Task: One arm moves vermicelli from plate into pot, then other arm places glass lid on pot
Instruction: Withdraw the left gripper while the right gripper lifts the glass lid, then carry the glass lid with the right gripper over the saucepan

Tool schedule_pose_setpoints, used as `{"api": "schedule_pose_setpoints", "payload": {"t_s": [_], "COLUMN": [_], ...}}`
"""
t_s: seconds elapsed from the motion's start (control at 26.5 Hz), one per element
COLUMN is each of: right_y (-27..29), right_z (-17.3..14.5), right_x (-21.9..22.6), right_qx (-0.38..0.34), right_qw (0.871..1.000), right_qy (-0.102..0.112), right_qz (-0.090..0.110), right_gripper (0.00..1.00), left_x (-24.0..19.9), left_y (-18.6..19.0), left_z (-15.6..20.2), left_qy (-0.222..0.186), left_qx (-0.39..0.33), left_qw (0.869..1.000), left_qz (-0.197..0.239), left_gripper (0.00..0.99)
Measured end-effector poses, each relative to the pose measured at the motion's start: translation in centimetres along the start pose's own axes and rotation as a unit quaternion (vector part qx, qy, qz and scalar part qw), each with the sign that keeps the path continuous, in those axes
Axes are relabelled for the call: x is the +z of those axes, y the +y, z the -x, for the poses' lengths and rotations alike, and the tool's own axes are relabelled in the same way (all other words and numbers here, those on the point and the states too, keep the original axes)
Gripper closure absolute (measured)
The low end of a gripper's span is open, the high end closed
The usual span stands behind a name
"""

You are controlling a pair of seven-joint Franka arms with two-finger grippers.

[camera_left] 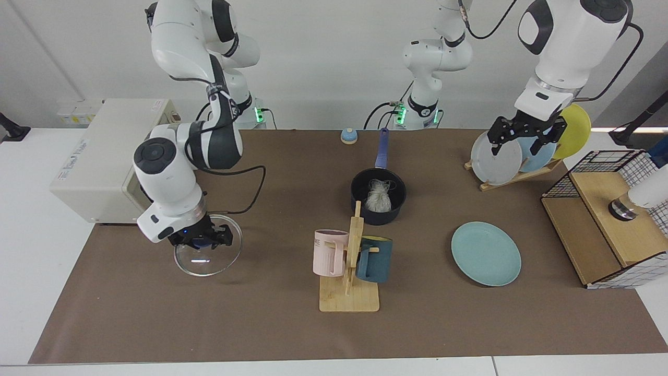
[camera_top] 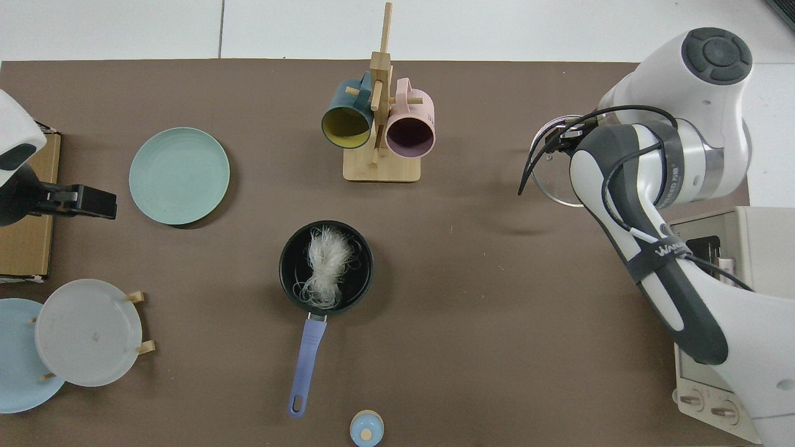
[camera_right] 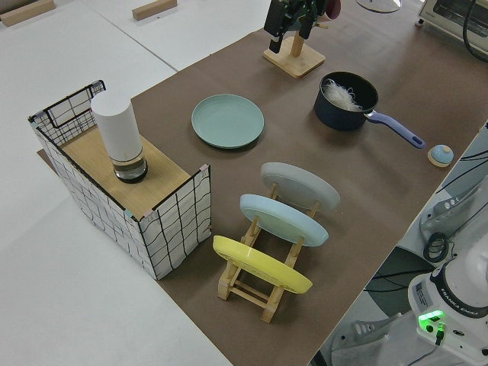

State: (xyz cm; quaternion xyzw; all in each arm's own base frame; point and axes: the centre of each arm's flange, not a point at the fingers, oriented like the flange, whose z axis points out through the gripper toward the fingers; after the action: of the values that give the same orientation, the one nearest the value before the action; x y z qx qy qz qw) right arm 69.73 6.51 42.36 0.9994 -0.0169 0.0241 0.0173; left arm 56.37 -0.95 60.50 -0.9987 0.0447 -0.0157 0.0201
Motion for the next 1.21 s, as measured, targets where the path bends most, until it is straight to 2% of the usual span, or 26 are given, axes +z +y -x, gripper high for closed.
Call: {"api": "schedule_pose_setpoints", "payload": {"t_s": [0.3,0.68,0.9,1.21], "right_y": [-10.2,-24.1,-28.8,-34.6], "right_z": [6.1,13.0,15.3,16.9], "right_x": [-4.4,-5.6,-5.6,-3.6], "right_qx": [0.041,0.063,0.068,0.068], "right_qw": [0.999,0.998,0.997,0.997], "right_qy": [0.005,0.009,0.015,0.021], "right_qz": [-0.004,-0.012,-0.019,-0.018], "right_gripper": [0.59,0.59,0.59,0.59], "left_x": [-0.1,0.0,0.0,0.0], "left_y": [0.4,0.3,0.4,0.4], "left_z": [0.0,0.0,0.0,0.0], "left_qy": [0.002,0.001,0.001,0.001], "left_qx": [-0.004,-0.005,-0.005,-0.005], "left_qw": [1.000,1.000,1.000,1.000], "left_qz": [0.020,0.020,0.020,0.020], "left_gripper": [0.000,0.000,0.000,0.000]}}
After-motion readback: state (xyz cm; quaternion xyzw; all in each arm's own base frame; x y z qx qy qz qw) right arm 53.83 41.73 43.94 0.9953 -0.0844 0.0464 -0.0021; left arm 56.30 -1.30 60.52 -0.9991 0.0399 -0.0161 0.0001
